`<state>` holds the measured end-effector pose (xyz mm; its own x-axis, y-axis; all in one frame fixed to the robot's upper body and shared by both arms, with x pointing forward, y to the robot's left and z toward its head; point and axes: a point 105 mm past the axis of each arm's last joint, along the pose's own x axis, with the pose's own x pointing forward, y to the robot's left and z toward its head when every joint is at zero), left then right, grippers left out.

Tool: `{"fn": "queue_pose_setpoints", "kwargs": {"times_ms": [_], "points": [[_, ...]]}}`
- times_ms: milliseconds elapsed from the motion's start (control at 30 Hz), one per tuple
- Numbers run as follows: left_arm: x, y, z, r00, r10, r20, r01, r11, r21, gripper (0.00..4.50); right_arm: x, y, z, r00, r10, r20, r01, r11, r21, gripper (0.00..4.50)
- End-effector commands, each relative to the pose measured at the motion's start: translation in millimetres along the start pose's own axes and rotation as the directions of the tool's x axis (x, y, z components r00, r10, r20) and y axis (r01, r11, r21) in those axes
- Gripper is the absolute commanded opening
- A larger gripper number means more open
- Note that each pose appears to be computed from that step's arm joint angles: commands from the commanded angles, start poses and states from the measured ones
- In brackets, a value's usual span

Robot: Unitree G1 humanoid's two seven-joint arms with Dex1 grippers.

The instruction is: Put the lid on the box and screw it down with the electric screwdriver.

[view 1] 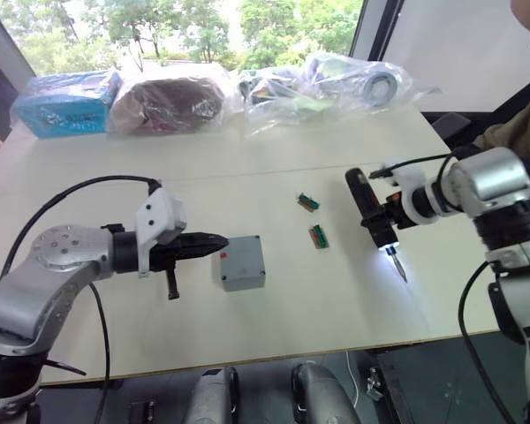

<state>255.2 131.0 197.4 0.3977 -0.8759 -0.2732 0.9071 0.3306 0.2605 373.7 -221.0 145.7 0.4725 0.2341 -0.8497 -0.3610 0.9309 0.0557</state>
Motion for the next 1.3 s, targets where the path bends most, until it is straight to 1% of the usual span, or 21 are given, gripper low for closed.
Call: {"fn": "queue_pose_setpoints", "kwargs": {"times_ms": [33, 100, 167, 200, 267, 300, 333, 433, 467, 500, 567, 600, 667, 733, 833, 867, 900, 1000, 1033, 1133, 1300], "points": [[-4, -3, 12, 1.0, 0.007, 0.02, -0.008, 0.999, 0.039, 0.0, -6, -6, 18, 0.999, -0.029, 0.037, 0.031, 0.998, -0.047, 1.82], [-6, -4, 12, 1.0, 0.012, 0.014, -0.013, 0.999, 0.039, 0.0, 3, -10, 15, 0.999, -0.048, 0.005, 0.049, 0.998, -0.05, 1.82], [-8, -3, 10, 1.0, 0.024, 0.003, -0.024, 0.999, 0.033, 0.0, 6, -9, 16, 0.999, -0.044, -0.001, 0.044, 0.998, -0.054, 2.79], [-9, -2, 9, 1.0, 0.031, -0.003, -0.031, 0.999, 0.028, 0.0, 6, -9, 18, 0.999, -0.037, 0.006, 0.037, 0.998, -0.059, 3.09], [-13, -1, 5, 0.999, 0.044, -0.02, -0.044, 0.999, 0.013, 0.0, 1, -10, 24, 0.999, -0.032, 0.036, 0.035, 0.996, -0.078, 3.9], [-15, 0, 2, 0.998, 0.056, -0.029, -0.056, 0.998, 0.001, 0.0, -6, -11, 32, 0.996, -0.038, 0.081, 0.047, 0.993, -0.111, 4.23], [-17, 1, 0, 0.997, 0.066, -0.037, -0.066, 0.998, -0.007, 0.0, -12, -11, 39, 0.992, -0.038, 0.121, 0.054, 0.99, -0.132, 4.44], [-24, 4, -13, 0.992, 0.094, -0.081, -0.097, 0.995, -0.03, 0.0, -41, -5, 59, 0.966, -0.017, 0.256, 0.088, 0.96, -0.267, 4.44], [-27, 4, -19, 0.99, 0.102, -0.1, -0.107, 0.993, -0.044, 0.0, -53, 6, 68, 0.941, 0.034, 0.336, 0.087, 0.937, -0.339, 4.44], [-29, 4, -26, 0.987, 0.107, -0.117, -0.114, 0.992, -0.054, 0.0, -63, 18, 73, 0.915, 0.099, 0.39, 0.062, 0.923, -0.38, 4.44], [-34, 4, -37, 0.983, 0.114, -0.143, -0.126, 0.989, -0.081, 0.0, -79, 49, 76, 0.851, 0.246, 0.464, 0.001, 0.883, -0.469, 4.44], [-35, 4, -43, 0.981, 0.112, -0.157, -0.128, 0.988, -0.092, 0.0, -83, 65, 73, 0.82, 0.314, 0.478, -0.039, 0.864, -0.502, 4.25], [-35, 4, -56, 0.977, 0.102, -0.185, -0.122, 0.987, -0.101, 0.0, -80, 87, 58, 0.792, 0.402, 0.459, -0.083, 0.816, -0.572, 3.83], [-32, 7, -67, 0.978, 0.103, -0.183, -0.129, 0.982, -0.136, 0.0, -68, 101, 42, 0.787, 0.435, 0.437, -0.083, 0.777, -0.625, 3.13], [-26, 9, -81, 0.978, 0.092, -0.186, -0.122, 0.98, -0.157, 0.0, -49, 115, 24, 0.785, 0.451, 0.425, -0.095, 0.765, -0.637, 2.08], [-23, 9, -84, 0.98, 0.079, -0.183, -0.11, 0.98, -0.165, 0.0, -41, 121, 18, 0.785, 0.459, 0.416, -0.104, 0.759, -0.642, 1.62], [-20, 9, -86, 0.981, 0.073, -0.178, -0.104, 0.98, -0.172, 0.0, -35, 127, 13, 0.783, 0.471, 0.406, -0.119, 0.754, -0.646, 1.33], [-10, 14, -90, 0.984, 0.067, -0.166, -0.096, 0.981, -0.168, 0.0, -18, 146, -3, 0.769, 0.52, 0.372, -0.186, 0.738, -0.648, 0.12], [-7, 16, -91, 0.985, 0.062, -0.159, -0.089, 0.982, -0.168, 0.0, -14, 152, -7, 0.762, 0.537, 0.362, -0.21, 0.734, -0.646, 0.04], [5, 19, -91, 0.989, 0.045, -0.143, -0.068, 0.984, -0.165, 0.0, -3, 169, -17, 0.745, 0.577, 0.335, -0.268, 0.718, -0.642, 0.04], [22, 23, -89, 0.993, -0.001, -0.122, -0.018, 0.987, -0.158, 0.0, 10, 180, -23, 0.752, 0.579, 0.314, -0.291, 0.719, -0.631, 0.04]]}}
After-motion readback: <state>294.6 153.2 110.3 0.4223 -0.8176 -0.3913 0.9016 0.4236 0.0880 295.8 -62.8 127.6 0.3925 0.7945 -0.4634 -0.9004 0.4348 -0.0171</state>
